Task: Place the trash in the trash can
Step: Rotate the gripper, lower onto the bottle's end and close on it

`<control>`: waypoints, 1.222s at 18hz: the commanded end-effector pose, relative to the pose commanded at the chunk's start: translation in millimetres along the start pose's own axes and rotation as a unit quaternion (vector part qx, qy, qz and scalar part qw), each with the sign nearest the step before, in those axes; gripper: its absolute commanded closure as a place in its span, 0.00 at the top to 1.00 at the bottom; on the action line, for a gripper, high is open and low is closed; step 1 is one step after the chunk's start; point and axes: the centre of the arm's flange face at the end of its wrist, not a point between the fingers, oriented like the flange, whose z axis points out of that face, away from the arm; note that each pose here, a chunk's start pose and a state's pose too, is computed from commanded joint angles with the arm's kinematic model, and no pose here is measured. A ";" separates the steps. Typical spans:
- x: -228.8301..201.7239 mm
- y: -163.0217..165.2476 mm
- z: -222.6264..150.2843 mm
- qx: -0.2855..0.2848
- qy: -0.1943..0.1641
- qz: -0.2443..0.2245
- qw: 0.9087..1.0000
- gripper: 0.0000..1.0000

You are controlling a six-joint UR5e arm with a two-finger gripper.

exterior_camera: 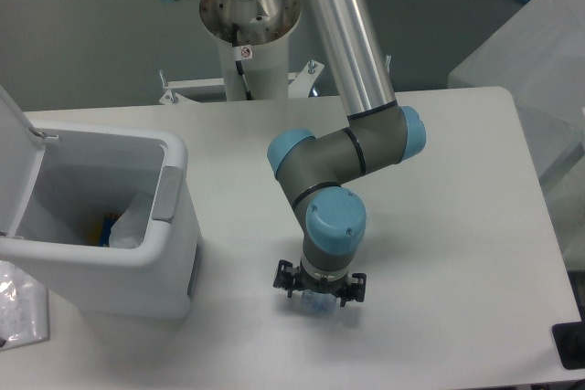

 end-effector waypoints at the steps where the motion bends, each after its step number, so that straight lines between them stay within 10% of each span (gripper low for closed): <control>1: 0.2 0.4 -2.5 0.001 -0.001 0.000 1.000 0.83; 18: -5.0 1.0 -11.4 -0.002 -0.018 -0.001 1.000 0.55; 22: -12.0 -4.8 -65.3 0.038 -0.038 -0.004 0.999 0.55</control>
